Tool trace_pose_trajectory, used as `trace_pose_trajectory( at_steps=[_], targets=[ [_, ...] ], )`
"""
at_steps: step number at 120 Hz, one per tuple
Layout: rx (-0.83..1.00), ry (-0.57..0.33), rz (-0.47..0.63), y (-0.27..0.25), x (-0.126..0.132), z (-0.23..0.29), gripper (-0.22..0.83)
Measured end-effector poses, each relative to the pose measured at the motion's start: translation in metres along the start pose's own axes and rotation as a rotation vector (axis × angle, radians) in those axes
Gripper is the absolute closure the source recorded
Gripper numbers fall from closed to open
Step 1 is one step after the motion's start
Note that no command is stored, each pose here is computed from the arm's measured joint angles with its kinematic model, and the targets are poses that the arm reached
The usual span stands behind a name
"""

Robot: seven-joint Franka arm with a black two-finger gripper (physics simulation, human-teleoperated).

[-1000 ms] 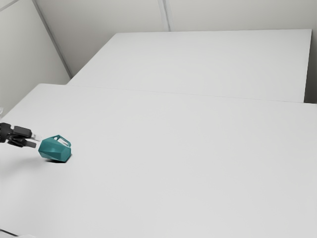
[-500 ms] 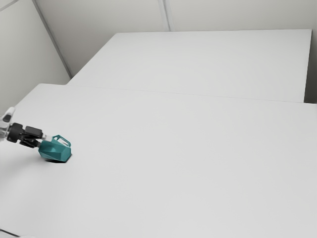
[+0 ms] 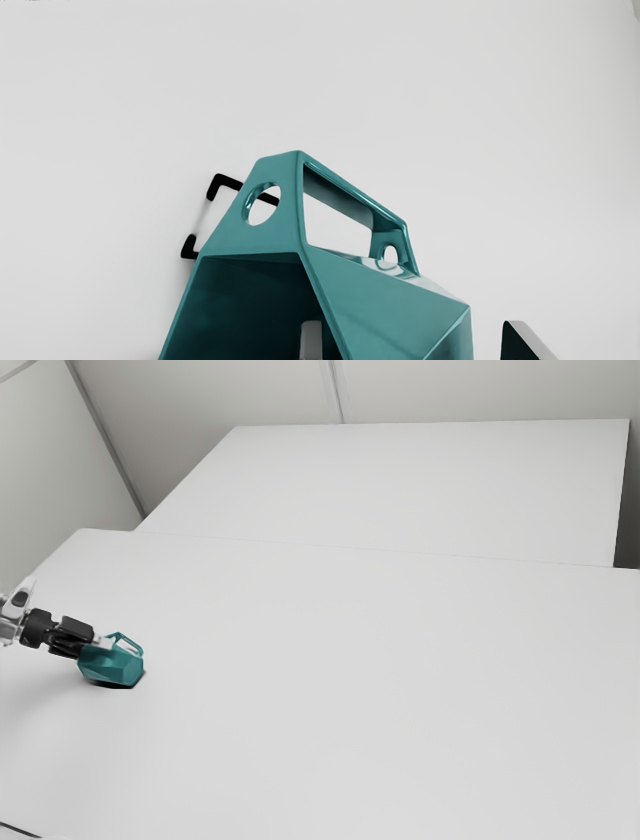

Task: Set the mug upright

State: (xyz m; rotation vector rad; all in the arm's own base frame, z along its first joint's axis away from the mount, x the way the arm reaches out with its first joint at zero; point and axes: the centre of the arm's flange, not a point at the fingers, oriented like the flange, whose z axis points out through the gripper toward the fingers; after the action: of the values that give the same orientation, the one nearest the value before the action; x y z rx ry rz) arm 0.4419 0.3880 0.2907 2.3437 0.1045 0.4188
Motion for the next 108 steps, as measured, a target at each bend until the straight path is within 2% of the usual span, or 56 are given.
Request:
trace_pose_trajectory(
  at_steps=[27,54,67,93,108],
  targets=[
    [-0.001,-0.002,0.003,0.004,0.002,0.0,0.52],
    [0.008,-0.008,0.025,0.016,0.01,0.001,0.68],
    [0.016,-0.017,0.055,0.032,0.018,0.001,0.73],
    [0.039,-0.059,0.126,0.065,0.035,0.009,0.74],
    [0.102,-0.16,0.231,0.116,0.055,0.017,0.76]
  ],
)
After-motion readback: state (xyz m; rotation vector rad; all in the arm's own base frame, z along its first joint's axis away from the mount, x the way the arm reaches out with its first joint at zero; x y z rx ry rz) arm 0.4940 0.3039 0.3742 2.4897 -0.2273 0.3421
